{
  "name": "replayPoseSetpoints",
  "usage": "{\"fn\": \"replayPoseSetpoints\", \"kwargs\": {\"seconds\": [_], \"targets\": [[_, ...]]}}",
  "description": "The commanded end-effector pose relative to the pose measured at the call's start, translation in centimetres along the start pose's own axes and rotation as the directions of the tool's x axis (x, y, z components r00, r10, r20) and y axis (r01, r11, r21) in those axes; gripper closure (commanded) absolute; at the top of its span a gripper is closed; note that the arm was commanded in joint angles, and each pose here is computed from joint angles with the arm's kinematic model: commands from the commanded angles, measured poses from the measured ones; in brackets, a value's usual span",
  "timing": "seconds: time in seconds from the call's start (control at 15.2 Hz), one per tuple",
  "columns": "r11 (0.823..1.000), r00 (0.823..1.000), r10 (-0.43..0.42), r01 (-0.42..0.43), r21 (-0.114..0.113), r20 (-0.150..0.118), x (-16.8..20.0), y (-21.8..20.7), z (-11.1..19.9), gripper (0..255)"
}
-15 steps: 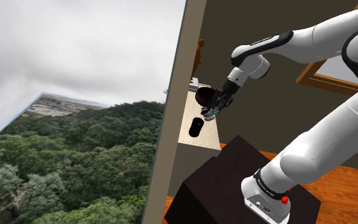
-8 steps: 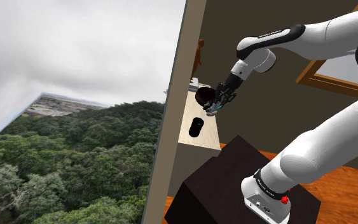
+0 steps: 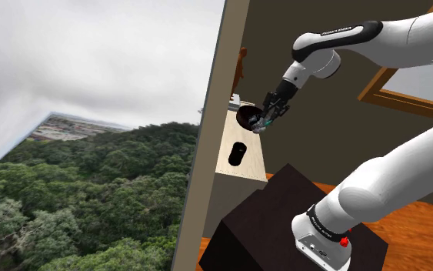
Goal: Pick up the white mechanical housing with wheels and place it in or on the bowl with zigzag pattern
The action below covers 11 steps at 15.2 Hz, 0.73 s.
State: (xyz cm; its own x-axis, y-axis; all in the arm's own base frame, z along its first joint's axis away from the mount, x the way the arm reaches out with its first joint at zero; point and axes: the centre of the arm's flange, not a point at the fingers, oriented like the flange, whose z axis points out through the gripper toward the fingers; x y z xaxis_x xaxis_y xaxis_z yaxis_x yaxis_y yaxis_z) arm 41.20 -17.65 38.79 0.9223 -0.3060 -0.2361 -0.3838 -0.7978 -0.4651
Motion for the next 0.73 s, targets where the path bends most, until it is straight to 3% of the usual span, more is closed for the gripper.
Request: {"fn": "replayPoseSetpoints", "kwargs": {"seconds": [0.0, 0.2, 0.66], "targets": [[1.0, 1.0, 0.0, 0.0, 0.0, 0.0, -0.5, -0.5, -1.0, 255], [1.0, 1.0, 0.0, 0.0, 0.0, 0.0, -0.8, -1.1, -2.1, 255], [1.0, 1.0, 0.0, 0.0, 0.0, 0.0, 6.9, 0.7, -6.8, 255]]}}
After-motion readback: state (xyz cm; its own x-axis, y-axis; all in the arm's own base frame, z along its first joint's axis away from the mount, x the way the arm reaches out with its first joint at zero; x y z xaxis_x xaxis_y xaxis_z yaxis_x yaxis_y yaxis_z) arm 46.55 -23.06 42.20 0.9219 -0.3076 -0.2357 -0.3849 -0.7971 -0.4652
